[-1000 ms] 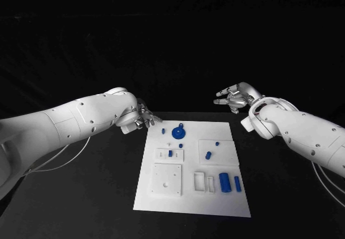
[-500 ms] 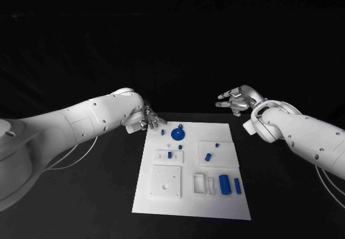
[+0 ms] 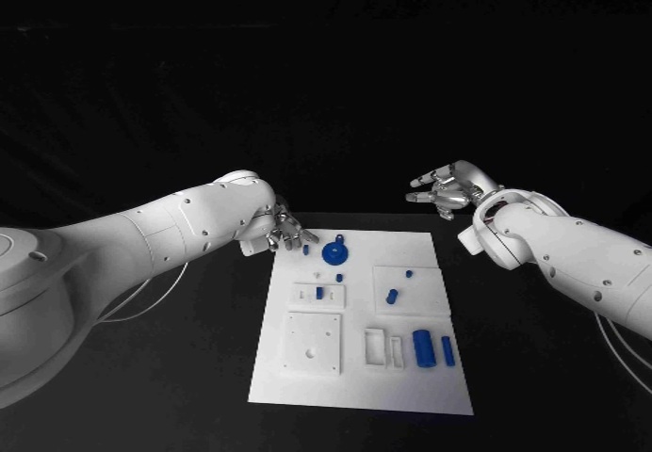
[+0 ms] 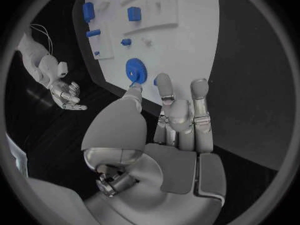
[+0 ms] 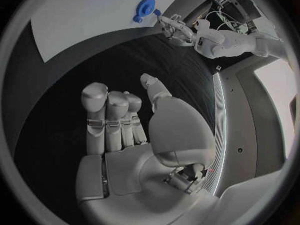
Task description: Assemble the parts on the task board
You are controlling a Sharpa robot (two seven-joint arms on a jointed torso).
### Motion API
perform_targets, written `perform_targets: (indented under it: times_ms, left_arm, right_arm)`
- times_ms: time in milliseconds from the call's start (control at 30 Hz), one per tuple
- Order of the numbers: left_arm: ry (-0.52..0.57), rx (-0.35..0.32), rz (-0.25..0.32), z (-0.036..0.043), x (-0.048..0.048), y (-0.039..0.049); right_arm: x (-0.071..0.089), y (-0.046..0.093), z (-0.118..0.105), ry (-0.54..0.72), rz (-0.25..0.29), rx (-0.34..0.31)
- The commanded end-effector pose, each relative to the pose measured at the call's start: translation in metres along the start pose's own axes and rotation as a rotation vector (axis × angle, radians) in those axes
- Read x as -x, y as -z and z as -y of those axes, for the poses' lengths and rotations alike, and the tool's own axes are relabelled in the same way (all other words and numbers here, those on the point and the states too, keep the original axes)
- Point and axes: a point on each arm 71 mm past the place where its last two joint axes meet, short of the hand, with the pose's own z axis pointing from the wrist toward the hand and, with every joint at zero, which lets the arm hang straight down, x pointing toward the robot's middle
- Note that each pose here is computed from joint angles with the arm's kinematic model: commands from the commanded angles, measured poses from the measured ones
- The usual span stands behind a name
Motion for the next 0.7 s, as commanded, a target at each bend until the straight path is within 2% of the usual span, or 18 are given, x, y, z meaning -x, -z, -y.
perform_targets:
  times_ms: [33,700]
  left_arm:
    - [-0.012,-0.021,-0.037,0.0026,-0.0037,-0.0008]
    - [-0.006,-0.017,-0.071,0.0009,-0.0055,-0.0024]
  right_arm:
    - [-0.0009,0.0001,-0.0014,0.007,-0.007,0.009]
    - [-0.0025,-0.0005,-0.0027,0.006,-0.012,0.011]
